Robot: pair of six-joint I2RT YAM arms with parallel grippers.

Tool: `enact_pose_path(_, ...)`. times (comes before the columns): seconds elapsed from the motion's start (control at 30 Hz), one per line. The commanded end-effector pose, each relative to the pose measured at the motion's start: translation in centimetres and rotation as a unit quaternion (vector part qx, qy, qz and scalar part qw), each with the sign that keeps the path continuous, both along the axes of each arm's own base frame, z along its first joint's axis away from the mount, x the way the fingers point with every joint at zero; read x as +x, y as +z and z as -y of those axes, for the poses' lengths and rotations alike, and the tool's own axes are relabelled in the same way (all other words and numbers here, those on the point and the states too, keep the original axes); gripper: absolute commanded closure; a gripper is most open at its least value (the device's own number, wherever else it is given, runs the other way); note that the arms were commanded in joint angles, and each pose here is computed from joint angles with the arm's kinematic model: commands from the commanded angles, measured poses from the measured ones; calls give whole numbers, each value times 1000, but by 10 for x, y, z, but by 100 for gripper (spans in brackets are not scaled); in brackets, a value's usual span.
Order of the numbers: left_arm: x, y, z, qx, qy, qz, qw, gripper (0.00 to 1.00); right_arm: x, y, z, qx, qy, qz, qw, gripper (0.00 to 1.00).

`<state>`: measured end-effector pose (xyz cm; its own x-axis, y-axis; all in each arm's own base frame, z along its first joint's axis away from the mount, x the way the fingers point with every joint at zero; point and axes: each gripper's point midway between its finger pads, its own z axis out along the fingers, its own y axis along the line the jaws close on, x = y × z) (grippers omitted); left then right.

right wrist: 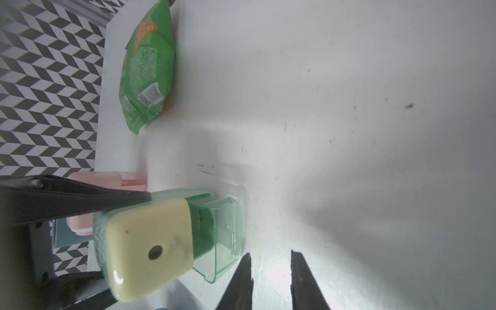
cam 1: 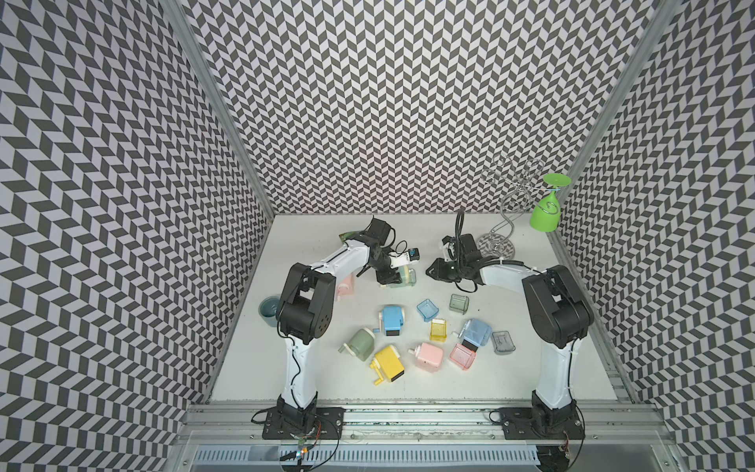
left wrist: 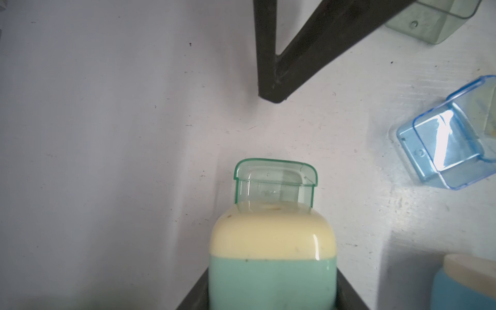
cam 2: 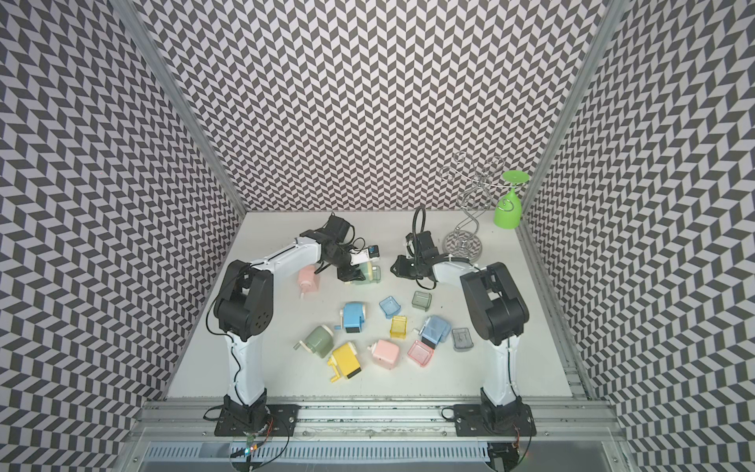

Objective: Put the tray back into the pencil sharpener
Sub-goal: Close the container of the pencil sharpener, then place the pencil sharpener at the center of the board.

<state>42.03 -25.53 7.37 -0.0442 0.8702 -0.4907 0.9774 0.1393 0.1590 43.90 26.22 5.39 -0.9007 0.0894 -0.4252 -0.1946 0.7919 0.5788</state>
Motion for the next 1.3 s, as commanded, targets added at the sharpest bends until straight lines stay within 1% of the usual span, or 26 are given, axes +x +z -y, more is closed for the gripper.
enact_pose_path(0.0, -13, -26, -12, 29, 10, -33, 999, 57, 4, -6, -19, -3, 20, 2, 1000, 76)
enact_pose_path(0.2, -11, -28, -12, 25, 16, -34, 999, 57, 6, -10, -40, -1, 47, 1, 999, 77)
enact_pose_path(0.53, -11, -29, -10, 22, 20, -38, 999, 58, -4, -9, -63, 28, 82, -2, 996, 77)
enact_pose_path(1.27, -13, -31, -8, 24, 26, -43, 998, 58, -12, -10, -80, 62, 110, -9, 992, 77)
